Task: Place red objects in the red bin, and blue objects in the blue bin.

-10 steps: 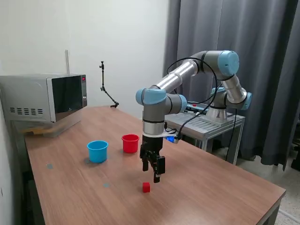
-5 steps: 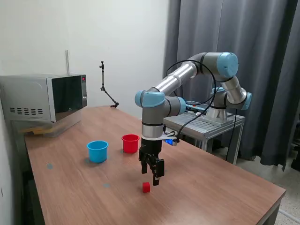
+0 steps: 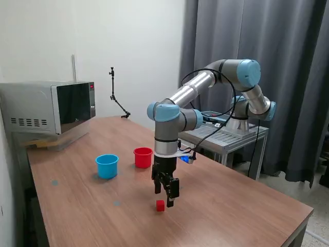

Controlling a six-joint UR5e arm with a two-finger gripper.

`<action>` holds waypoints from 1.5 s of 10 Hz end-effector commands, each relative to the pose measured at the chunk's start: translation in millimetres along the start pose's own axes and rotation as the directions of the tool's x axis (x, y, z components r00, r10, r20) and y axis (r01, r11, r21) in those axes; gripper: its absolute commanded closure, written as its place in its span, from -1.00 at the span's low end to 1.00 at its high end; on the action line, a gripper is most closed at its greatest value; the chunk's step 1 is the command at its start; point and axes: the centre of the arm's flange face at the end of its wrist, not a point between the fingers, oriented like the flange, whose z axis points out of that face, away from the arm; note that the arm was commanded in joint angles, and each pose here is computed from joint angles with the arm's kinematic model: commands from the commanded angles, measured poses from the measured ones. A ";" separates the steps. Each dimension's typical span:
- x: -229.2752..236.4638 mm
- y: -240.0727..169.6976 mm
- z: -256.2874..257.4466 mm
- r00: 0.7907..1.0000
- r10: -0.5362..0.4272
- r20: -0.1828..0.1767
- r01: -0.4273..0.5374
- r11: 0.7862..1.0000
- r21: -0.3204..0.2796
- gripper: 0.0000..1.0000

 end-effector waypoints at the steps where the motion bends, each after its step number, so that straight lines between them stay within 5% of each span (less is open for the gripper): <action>1: 1.9 3.7 0.4 1.000 0.015 -0.002 -0.015 1.000 -0.008 -1.00; 4: 2.2 5.0 1.5 0.997 0.081 -0.003 -0.081 0.997 -0.009 -1.00; 15: 7.4 -1.7 9.3 0.997 0.077 0.002 -0.077 0.997 0.004 -1.00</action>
